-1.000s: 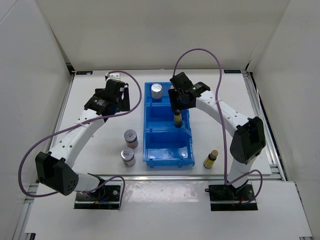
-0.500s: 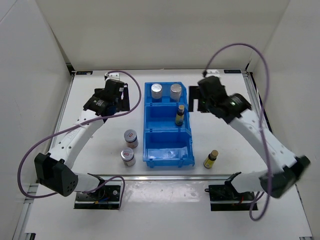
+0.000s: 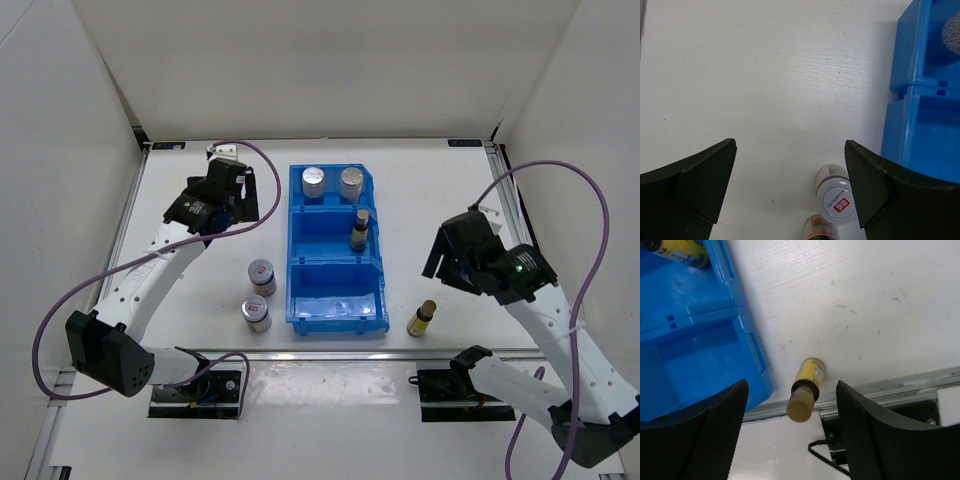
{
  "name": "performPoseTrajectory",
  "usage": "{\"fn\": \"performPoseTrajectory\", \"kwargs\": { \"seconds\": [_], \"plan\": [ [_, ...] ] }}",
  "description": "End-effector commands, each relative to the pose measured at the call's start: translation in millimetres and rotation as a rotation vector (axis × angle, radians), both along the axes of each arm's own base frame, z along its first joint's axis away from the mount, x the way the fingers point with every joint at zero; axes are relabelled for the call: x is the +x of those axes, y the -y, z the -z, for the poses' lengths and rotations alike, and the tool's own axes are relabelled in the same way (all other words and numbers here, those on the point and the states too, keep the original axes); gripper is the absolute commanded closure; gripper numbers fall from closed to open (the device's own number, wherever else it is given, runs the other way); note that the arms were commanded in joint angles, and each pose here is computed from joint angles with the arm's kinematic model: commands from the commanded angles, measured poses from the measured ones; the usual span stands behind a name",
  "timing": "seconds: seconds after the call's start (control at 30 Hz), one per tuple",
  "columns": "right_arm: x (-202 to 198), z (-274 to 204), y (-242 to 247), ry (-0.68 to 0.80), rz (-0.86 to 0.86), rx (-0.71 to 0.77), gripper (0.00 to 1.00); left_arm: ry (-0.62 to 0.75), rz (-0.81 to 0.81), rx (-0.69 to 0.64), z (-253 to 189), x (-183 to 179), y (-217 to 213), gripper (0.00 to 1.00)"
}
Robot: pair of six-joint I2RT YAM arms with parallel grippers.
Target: Organize the condiment bottles
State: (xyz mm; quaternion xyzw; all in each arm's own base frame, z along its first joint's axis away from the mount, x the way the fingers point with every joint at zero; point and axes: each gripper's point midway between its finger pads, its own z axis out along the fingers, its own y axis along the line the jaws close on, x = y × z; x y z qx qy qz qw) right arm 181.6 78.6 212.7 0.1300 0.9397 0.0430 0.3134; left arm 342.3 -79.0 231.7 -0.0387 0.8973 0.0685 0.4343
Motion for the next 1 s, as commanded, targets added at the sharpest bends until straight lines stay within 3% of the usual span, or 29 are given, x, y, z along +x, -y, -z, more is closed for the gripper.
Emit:
{"fn": "performPoseTrajectory", "kwargs": {
  "seconds": [0.0, 0.17, 0.37, 0.57, 0.7, 0.97],
  "plan": [
    [-17, 15, -2, -0.078, 0.095, 0.076, 0.28, 0.049, -0.004, -0.034, -16, -2, -1, 0.00],
    [-30, 47, -18, -0.216, 0.094, 0.120, 0.34, 0.049, -0.004, -0.034, -15, -5, -2, 0.00],
    [-42, 83, -25, -0.324, 0.112, 0.132, 0.34, 0.049, -0.004, -0.034, -15, -5, -2, 0.00],
    [-45, 90, -23, -0.328, 0.121, 0.134, 0.39, 0.049, -0.004, -0.034, -15, -5, -2, 0.00],
    [-48, 95, -19, -0.338, 0.135, 0.121, 0.50, 0.049, -0.004, -0.034, -15, -5, -2, 0.00],
    [-45, 91, -23, -0.327, 0.129, 0.139, 0.63, 0.049, -0.004, -0.034, -15, -5, -2, 0.00]
  ]
}}
